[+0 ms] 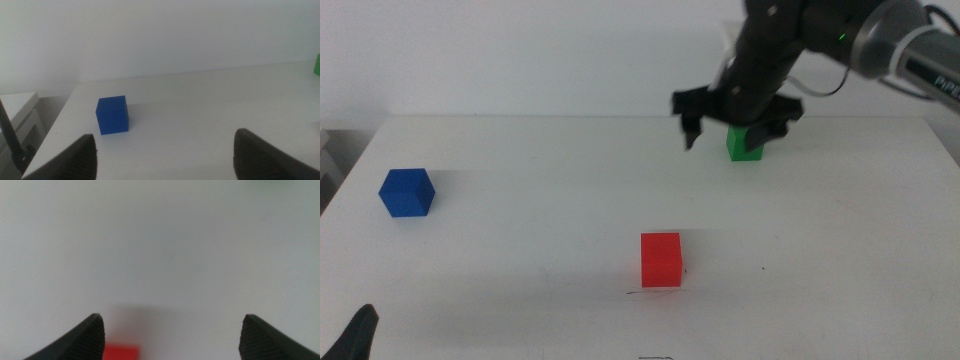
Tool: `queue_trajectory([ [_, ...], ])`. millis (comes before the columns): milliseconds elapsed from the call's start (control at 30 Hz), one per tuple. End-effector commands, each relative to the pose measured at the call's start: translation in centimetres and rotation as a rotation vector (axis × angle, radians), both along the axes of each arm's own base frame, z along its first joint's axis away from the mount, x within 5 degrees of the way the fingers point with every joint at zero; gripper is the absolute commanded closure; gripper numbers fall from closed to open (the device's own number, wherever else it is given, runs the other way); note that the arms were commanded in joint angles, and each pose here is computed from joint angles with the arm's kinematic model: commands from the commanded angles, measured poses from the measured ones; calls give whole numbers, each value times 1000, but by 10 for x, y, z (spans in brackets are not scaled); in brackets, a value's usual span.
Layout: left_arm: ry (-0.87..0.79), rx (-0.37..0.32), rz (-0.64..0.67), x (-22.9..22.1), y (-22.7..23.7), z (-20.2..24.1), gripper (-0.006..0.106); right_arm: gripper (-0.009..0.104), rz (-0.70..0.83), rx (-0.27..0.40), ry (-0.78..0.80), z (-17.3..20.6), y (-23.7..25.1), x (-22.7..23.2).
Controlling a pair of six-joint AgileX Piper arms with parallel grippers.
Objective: Stack red cubes first, then green, then blue cubes in a specific spot.
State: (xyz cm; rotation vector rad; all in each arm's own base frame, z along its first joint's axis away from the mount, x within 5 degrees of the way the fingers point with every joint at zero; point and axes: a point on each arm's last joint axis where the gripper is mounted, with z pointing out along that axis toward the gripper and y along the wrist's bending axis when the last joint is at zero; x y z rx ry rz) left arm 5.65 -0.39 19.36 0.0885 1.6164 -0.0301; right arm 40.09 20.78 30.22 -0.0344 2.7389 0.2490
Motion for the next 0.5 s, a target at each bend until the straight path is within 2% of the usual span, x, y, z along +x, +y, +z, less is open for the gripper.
queue_trajectory([
  [0,-104,-19,-11,-2,-1,9,7,21,7,18,-130,38,-23,8],
  [200,-104,-19,-11,-2,-1,9,7,21,-8,-18,-214,39,-61,53],
  [367,-104,-19,-11,-2,-1,9,7,21,3,-58,-245,19,-81,86],
  [467,-104,-19,-11,-2,-1,9,7,21,2,-58,-260,7,-89,101],
])
